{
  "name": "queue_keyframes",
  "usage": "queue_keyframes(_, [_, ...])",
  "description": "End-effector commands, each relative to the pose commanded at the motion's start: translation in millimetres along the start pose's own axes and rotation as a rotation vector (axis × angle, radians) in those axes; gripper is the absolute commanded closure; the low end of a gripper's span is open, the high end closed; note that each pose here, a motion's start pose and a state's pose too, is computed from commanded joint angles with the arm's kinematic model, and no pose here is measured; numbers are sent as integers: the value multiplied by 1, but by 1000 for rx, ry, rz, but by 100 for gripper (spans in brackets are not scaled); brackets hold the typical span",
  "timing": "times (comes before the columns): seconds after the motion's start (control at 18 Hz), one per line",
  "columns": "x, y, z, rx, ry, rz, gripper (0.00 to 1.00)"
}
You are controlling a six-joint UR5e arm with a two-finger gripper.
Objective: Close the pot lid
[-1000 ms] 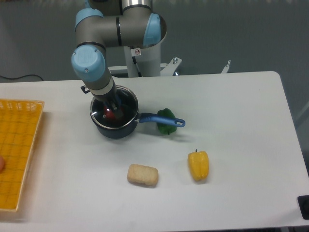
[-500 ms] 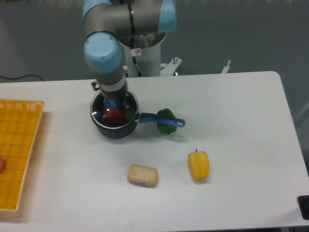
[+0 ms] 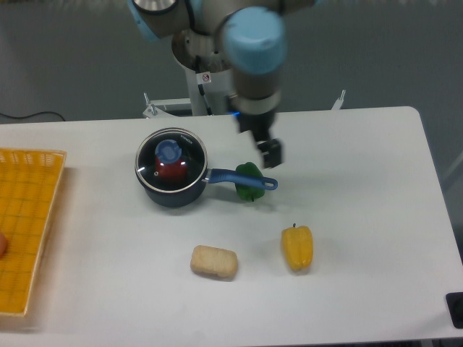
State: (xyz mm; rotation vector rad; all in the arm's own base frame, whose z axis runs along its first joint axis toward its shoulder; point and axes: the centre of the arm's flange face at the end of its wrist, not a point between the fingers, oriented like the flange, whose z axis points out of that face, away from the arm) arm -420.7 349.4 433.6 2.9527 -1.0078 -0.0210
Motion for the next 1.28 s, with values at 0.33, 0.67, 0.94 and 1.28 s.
queue_keyframes(0.33, [1, 80, 0, -4, -6, 58, 0])
queue_keyframes(0.67, [10, 143, -1, 12, -13, 118, 0])
queue_keyframes(0.94, [23, 168, -2, 23, 9, 174, 0])
queue_keyframes(1.28, [33, 180, 1, 29, 24, 200, 0])
